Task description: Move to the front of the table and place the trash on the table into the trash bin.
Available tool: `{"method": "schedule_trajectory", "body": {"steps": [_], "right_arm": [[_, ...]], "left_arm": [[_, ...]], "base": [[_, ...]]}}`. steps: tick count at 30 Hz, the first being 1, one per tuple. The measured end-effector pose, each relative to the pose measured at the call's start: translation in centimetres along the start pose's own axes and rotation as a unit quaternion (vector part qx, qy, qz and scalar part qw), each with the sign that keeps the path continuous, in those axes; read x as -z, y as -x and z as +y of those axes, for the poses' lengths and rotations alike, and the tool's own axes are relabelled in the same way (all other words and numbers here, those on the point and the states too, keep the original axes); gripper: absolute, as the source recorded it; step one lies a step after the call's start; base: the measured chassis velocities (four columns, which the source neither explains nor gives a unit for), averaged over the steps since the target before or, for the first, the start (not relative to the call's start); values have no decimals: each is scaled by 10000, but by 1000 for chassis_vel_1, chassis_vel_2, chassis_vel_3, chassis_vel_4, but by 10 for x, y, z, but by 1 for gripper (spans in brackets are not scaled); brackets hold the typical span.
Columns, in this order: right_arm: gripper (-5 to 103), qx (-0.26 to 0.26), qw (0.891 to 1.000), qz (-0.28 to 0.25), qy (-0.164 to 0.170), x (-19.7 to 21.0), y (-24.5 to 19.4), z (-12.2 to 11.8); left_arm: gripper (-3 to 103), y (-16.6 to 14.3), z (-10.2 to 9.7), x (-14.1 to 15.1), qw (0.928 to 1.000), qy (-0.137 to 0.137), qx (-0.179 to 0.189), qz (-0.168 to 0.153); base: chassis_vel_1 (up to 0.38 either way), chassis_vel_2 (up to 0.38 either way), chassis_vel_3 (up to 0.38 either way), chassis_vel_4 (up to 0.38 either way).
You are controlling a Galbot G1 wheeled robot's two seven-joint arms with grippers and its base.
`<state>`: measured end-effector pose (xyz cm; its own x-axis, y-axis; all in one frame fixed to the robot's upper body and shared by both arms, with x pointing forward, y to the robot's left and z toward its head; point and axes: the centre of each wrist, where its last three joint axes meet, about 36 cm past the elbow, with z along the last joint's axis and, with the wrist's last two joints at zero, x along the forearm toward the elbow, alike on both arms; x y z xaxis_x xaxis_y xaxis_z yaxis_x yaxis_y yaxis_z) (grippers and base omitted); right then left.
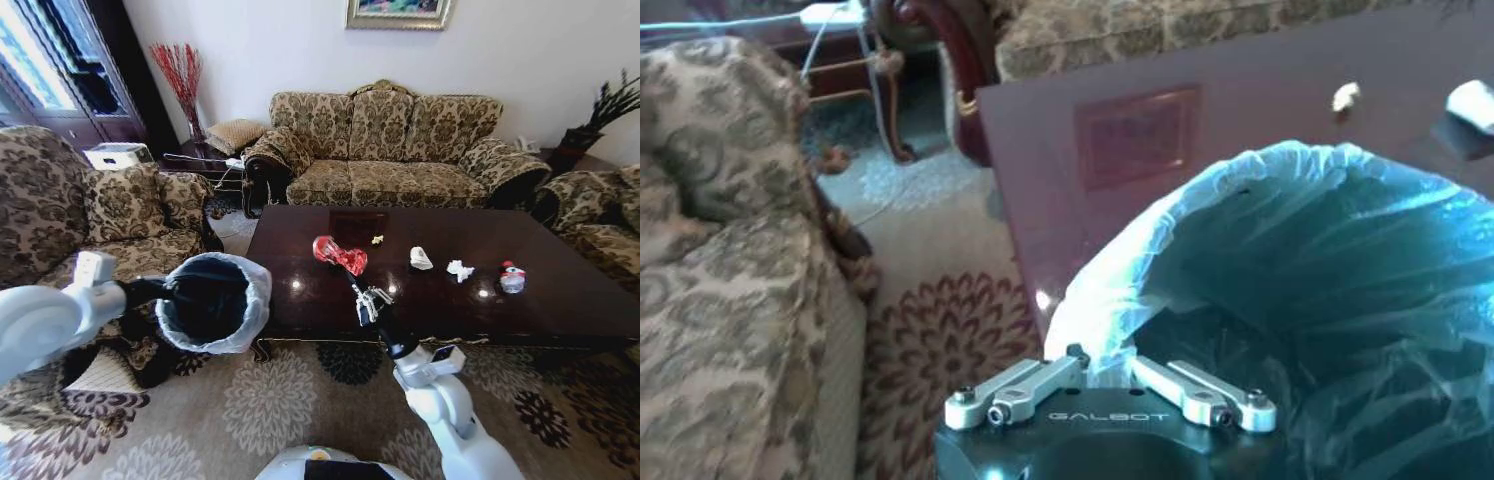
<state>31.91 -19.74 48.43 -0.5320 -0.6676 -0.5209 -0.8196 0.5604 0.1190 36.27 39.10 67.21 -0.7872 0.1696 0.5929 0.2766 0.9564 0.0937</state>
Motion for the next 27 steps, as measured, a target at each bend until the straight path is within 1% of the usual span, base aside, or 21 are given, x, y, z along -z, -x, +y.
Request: {"method": "schedule_trajectory", "body": {"steps": [1, 3, 4, 5, 8, 9, 12, 14, 17, 18, 19, 21, 23, 26, 27], "right_arm": [[1, 120, 9999, 1, 37, 4, 4, 3], [1, 420, 9990, 76, 91, 7, 16, 7], [1, 492, 9987, 106, 76, 6, 19, 8], [1, 492, 9987, 106, 76, 6, 19, 8], [1, 704, 9971, 277, 67, -4, 27, 11], [1, 704, 9971, 277, 67, -4, 27, 11], [1, 748, 9963, 420, -26, -13, 29, 17], [1, 746, 9962, 446, -29, -15, 29, 18], [1, 804, 9951, 570, 36, -30, 34, 28], [1, 804, 9951, 570, 36, -30, 34, 28], [-2, 825, 9949, 586, 40, -31, 35, 30], [8, 878, 9943, 606, 54, -33, 38, 34], [8, 895, 9941, 605, 59, -33, 38, 35], [24, 907, 9940, 603, 29, -30, 38, 35], [24, 907, 9940, 603, 29, -30, 38, 35]], "left_arm": [[0, 0, -4, 7, 10000, 63, -33, -40], [0, -5, -22, 25, 9991, 325, -209, -159], [0, -6, -28, 29, 9987, 386, -268, -178], [0, -6, -28, 29, 9987, 386, -268, -178], [0, -18, -55, 40, 9967, 541, -546, -249], [0, -18, -55, 40, 9967, 541, -546, -249], [0, -17, -64, 44, 9953, 687, -662, -189], [0, -17, -65, 44, 9952, 695, -670, -183], [0, -19, -67, 41, 9949, 678, -723, -189], [0, -19, -67, 41, 9949, 678, -723, -189], [0, -19, -67, 40, 9950, 670, -719, -196], [0, -19, -66, 40, 9952, 661, -699, -204], [0, -19, -66, 40, 9952, 658, -691, -205], [0, -19, -66, 40, 9953, 660, -678, -221], [0, -19, -66, 40, 9953, 660, -678, -221]], "base": [[0, 0, 0, 0], [0, 0, 0, 0], [0, 0, 0, 0], [0, 0, 0, 0], [0, 0, 0, 0], [0, 0, 0, 0], [0, 0, 0, 0], [0, 0, 0, 0], [0, 0, 0, 0], [0, 0, 0, 0], [0, 0, 0, 0], [0, 0, 0, 0], [0, 0, 0, 0], [0, 0, 0, 0], [0, 0, 0, 0]]}}
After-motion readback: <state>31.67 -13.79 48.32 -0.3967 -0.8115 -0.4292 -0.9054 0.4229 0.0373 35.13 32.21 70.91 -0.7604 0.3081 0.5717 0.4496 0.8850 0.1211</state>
